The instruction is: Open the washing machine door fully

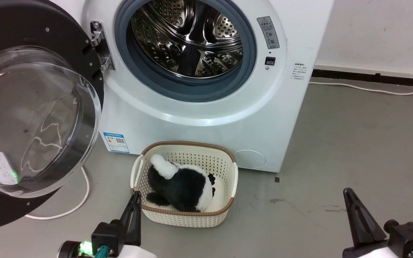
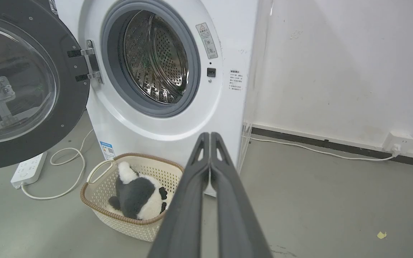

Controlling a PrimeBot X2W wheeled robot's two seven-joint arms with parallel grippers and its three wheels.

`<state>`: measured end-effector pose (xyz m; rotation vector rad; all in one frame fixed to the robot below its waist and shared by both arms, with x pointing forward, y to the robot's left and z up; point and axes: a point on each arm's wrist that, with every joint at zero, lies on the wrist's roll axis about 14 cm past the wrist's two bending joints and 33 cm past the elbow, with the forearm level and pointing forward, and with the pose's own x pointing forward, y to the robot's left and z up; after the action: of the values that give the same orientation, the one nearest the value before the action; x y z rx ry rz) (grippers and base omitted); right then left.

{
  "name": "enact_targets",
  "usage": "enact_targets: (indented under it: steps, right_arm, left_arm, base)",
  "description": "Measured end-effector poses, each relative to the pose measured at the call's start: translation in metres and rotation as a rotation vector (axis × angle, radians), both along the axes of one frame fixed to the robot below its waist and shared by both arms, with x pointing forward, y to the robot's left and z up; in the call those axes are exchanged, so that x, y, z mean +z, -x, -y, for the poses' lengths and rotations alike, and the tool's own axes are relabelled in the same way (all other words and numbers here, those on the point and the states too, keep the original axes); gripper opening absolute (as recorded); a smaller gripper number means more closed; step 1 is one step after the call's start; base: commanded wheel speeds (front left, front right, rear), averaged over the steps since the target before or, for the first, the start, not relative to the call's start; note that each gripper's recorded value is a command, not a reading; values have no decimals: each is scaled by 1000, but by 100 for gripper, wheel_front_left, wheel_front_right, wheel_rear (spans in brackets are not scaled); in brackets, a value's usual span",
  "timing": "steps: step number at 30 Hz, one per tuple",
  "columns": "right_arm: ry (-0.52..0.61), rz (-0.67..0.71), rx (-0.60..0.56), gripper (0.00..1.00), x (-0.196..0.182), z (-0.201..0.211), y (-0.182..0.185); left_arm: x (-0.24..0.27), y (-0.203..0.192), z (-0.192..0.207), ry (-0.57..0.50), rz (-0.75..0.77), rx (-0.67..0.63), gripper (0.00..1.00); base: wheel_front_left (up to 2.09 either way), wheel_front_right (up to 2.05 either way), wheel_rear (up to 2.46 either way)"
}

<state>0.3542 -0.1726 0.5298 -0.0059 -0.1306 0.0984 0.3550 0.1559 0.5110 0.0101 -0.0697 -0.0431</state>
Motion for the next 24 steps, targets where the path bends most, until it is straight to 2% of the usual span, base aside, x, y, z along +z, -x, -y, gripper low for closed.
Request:
enact_targets:
  steps: [24]
  right_arm:
    - [6, -33, 5, 0, -2, -2, -4]
  left_arm:
    - [2, -4, -3, -1, -21, 9, 0]
  base:
    - [0, 0, 0]
